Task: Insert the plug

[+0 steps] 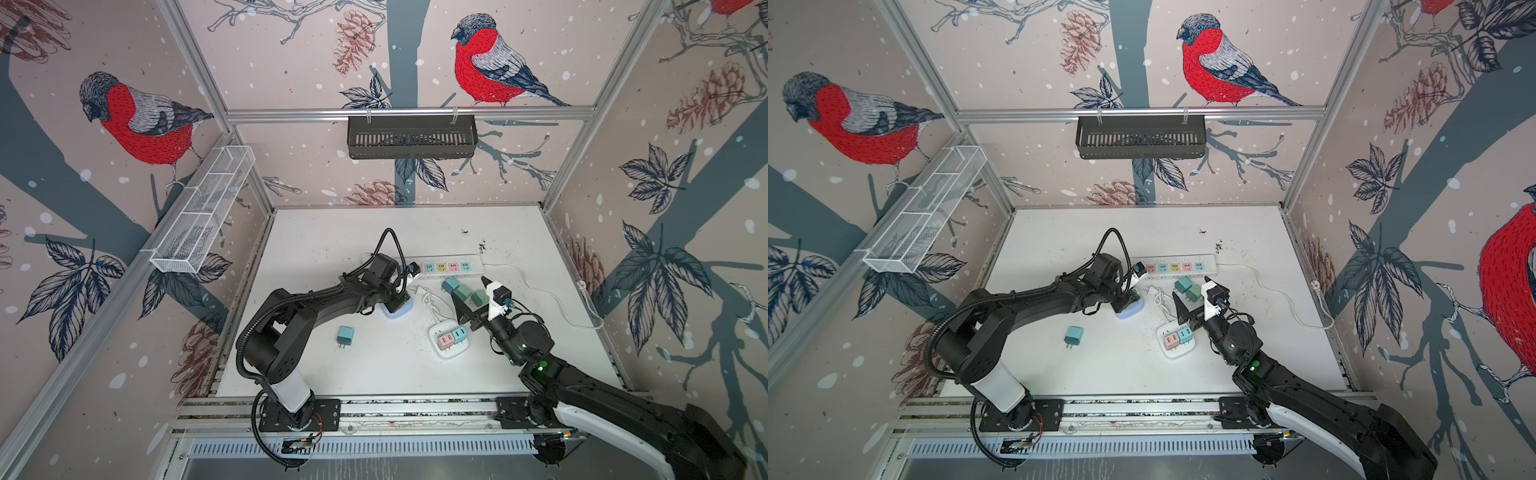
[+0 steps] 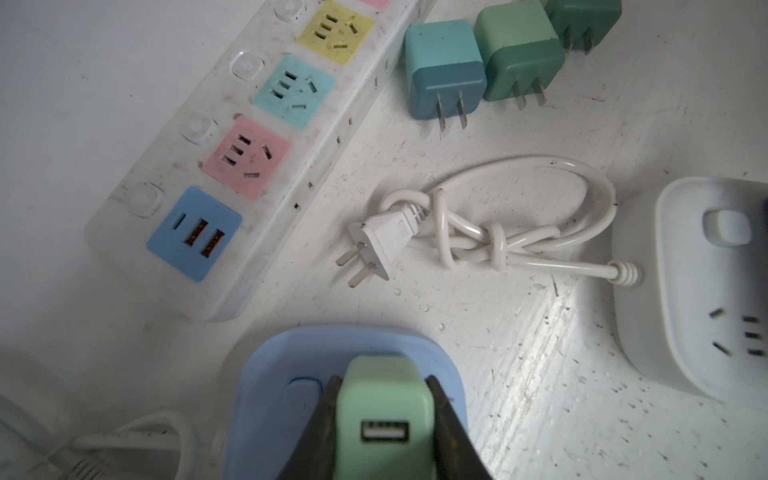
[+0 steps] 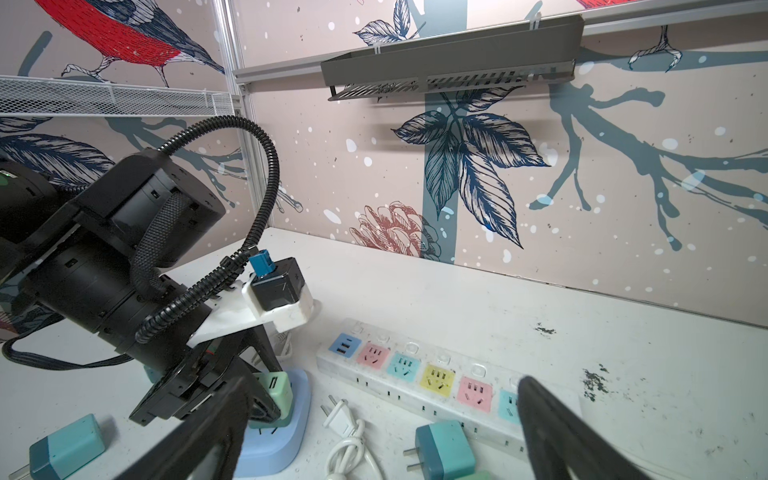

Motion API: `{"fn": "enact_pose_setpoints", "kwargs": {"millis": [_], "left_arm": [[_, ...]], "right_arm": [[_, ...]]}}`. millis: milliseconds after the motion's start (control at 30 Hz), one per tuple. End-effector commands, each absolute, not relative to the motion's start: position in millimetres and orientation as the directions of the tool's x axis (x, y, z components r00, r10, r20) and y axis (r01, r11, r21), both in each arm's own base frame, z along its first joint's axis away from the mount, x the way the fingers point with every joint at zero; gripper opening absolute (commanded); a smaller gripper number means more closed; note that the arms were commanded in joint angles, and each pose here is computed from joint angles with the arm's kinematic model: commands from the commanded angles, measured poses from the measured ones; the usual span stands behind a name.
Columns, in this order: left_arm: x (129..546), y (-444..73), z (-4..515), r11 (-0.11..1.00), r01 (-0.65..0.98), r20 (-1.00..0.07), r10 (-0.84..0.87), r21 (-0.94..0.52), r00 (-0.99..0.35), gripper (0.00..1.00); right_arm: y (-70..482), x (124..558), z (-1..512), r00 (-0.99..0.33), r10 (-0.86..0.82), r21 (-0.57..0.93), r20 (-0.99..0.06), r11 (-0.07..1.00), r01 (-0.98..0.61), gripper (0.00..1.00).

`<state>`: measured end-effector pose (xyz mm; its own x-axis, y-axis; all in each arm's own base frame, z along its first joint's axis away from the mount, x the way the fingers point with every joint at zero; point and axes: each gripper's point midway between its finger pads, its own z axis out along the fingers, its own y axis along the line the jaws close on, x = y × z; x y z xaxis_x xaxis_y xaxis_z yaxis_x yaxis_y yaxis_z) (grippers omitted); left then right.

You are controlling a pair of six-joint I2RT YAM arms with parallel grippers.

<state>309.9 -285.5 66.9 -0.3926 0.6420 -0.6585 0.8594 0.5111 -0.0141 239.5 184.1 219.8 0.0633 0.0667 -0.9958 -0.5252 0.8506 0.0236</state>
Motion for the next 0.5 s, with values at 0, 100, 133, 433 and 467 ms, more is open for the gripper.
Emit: {"fn": "enact_pose_setpoints", "kwargs": {"millis": [0,100,133,433,467], "left_arm": [[289,-284,61,0.479,0.869,-0.626,0.64,-0.128,-0.445,0.0],[288,-285,67,0.479,0.866,-0.652,0.613,-0.143,-0.446,0.0],[288,-284,68,0.482,0.865,-0.656,0.609,-0.141,-0.446,0.0],[293,-282,70,0.498,0.859,-0.664,0.604,-0.119,-0.441,0.0],[294,-282,70,0.502,0.857,-0.663,0.603,-0.116,-0.443,0.0]], "right_arm": [[185,241,226,0.068,0.094,0.044,-0.993,0.849,-0.526,1.0],[185,242,225,0.06,0.099,0.054,-0.993,0.85,-0.524,1.0],[184,243,225,0.055,0.105,0.061,-0.993,0.853,-0.518,1.0],[153,269,223,-0.064,0.246,0.254,-0.967,0.919,-0.301,1.0],[149,271,223,-0.074,0.27,0.28,-0.96,0.92,-0.274,1.0]]}}
